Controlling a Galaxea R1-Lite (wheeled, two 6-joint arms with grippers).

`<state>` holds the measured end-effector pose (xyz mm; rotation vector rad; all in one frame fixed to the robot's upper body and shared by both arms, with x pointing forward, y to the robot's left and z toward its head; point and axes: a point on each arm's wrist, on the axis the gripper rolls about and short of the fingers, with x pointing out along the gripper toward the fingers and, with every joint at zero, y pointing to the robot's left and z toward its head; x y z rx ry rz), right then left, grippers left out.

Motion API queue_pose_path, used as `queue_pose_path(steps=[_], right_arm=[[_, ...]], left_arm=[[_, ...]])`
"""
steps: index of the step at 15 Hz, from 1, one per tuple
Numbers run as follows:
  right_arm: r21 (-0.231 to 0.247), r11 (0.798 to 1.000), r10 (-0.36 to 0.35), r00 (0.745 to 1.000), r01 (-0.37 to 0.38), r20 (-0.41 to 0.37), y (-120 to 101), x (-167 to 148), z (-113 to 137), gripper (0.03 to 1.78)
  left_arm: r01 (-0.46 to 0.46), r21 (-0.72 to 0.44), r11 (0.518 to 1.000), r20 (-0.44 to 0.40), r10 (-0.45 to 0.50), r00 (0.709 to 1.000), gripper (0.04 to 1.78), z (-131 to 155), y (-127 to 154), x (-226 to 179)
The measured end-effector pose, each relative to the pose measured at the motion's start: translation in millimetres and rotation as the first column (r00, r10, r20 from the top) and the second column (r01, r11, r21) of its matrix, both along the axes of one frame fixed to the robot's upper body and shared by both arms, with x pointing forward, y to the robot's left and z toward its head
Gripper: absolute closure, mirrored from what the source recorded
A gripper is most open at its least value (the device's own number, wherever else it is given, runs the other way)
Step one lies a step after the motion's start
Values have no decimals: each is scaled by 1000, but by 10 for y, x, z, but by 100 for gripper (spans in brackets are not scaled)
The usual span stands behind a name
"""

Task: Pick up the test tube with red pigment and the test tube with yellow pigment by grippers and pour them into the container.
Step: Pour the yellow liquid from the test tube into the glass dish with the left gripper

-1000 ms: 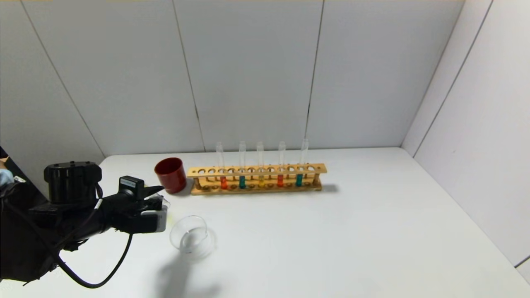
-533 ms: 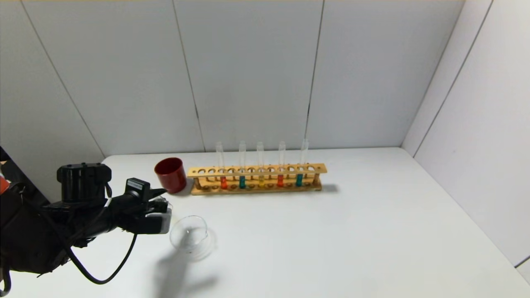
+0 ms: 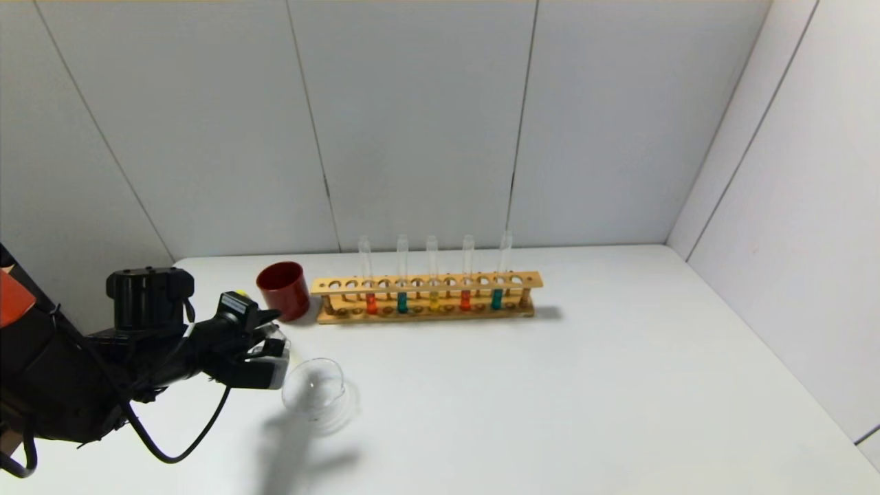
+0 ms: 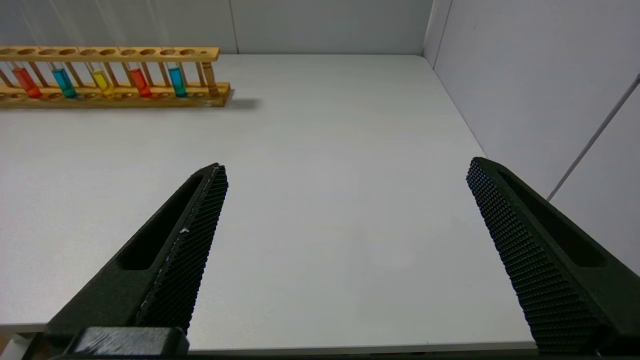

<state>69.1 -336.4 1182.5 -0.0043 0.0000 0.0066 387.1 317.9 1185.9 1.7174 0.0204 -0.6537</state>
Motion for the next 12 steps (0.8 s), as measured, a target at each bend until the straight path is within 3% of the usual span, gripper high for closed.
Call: queue_pose_path(steps=[12], right_arm=[[0, 1000, 0, 1000, 0, 0, 0, 0, 0, 6]], left_arm=[[57, 93, 994, 32, -60, 998, 149, -10, -17, 20]])
